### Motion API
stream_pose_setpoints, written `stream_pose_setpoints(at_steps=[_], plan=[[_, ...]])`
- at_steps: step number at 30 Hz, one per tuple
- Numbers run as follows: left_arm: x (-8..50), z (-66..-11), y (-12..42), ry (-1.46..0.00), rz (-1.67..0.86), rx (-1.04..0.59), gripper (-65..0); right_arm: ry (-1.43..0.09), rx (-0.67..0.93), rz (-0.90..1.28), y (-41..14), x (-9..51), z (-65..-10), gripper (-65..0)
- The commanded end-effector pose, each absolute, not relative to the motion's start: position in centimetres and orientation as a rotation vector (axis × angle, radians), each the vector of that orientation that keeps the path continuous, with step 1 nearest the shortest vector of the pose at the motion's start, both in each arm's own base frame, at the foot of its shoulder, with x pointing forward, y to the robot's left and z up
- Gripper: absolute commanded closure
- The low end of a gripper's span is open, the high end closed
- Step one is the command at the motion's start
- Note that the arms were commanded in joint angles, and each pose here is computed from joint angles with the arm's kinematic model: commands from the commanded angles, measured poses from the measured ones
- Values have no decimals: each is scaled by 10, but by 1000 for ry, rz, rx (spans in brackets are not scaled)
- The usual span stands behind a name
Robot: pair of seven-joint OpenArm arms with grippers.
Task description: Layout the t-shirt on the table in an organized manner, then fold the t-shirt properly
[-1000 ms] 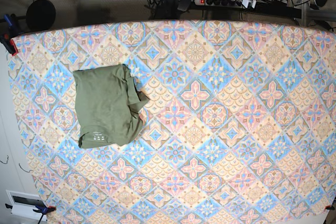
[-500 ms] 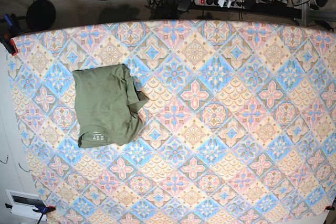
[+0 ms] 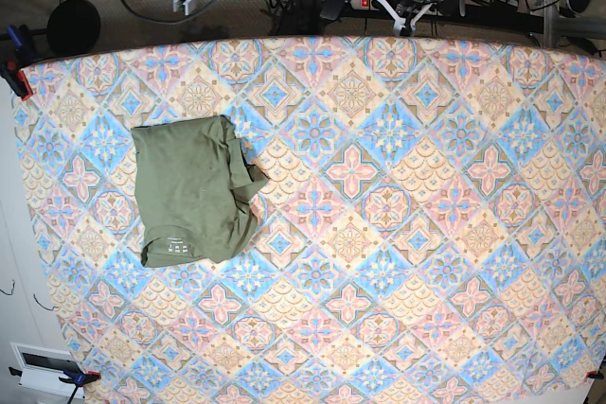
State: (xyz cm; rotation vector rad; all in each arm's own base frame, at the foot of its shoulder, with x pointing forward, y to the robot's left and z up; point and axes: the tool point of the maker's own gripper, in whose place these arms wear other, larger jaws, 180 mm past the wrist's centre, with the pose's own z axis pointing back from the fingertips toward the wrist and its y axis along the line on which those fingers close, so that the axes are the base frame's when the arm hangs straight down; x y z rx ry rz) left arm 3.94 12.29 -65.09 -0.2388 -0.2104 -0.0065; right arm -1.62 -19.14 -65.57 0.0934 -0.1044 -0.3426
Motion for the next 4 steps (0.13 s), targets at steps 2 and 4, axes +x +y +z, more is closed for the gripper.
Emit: stream_pose_setpoints(at_steps=[2,4], plan=[[40,-651,116,-216,2,-249,0,-101,26,-342,-207,-20,-656,-15],[40,-650,97,-216,8,-278,0,-101,5,-341,-211,-20,-656,-15]])
